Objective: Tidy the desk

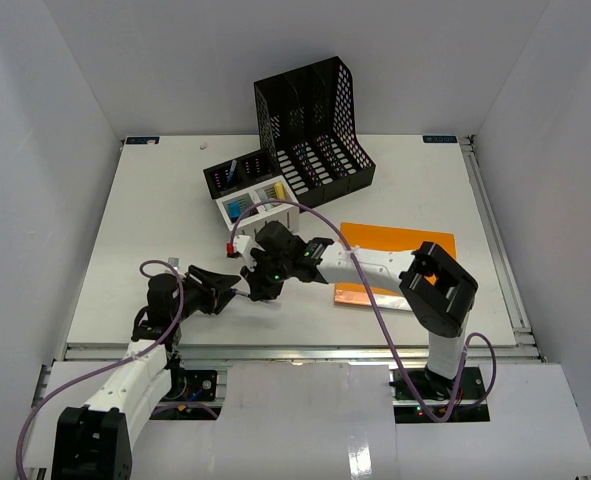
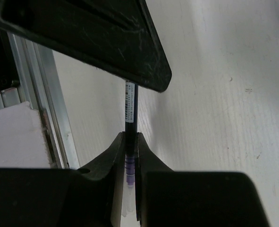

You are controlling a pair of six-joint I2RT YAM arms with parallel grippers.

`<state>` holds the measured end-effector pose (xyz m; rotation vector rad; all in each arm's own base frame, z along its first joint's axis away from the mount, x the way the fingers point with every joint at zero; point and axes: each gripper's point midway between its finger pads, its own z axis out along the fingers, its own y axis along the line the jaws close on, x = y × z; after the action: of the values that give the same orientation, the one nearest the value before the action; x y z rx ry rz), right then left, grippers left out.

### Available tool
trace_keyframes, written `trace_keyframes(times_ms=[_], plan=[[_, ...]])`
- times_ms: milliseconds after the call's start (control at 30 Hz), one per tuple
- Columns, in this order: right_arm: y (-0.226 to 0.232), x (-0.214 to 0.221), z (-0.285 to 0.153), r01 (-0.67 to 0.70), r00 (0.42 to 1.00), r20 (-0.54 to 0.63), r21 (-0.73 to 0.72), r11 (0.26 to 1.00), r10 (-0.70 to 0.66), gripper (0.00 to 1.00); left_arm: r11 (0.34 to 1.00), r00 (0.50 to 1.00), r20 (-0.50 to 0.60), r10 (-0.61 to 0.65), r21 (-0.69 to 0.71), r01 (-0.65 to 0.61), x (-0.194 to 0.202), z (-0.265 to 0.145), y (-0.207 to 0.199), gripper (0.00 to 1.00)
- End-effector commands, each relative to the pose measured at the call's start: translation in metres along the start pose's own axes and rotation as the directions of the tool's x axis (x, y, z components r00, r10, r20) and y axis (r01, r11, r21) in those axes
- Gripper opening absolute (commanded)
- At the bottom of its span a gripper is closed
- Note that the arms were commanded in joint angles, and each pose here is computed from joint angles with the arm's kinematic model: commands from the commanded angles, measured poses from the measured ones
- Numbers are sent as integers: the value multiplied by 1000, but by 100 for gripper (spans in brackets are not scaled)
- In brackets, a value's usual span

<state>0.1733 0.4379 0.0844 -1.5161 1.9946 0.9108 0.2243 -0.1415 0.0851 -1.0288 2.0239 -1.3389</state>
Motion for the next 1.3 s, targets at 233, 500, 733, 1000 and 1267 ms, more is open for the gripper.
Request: trace_keyframes(times_ms=[233, 500, 733, 1000, 1267], plan=[[5, -27, -2, 18, 999, 49, -21, 1000, -17, 8, 999, 1000, -11, 8, 54, -7, 3, -2, -7, 11], [29, -21, -18, 279, 960, 34, -196, 940, -278, 73, 991, 990, 45, 132, 31, -133, -10, -5, -24, 0], [36, -22, -96, 482, 876, 190, -332, 811, -443, 77, 907, 885, 200, 421, -79, -414, -51, -20, -78, 0], [-6, -21, -188, 500, 826, 397, -184, 846, -401, 72, 864, 792, 359, 494, -97, -494, -105, -12, -175, 0], [-21, -13, -214, 453, 809, 469, -112, 885, -355, 70, 743, 535, 555, 638, -260, -617, -191, 10, -259, 0]])
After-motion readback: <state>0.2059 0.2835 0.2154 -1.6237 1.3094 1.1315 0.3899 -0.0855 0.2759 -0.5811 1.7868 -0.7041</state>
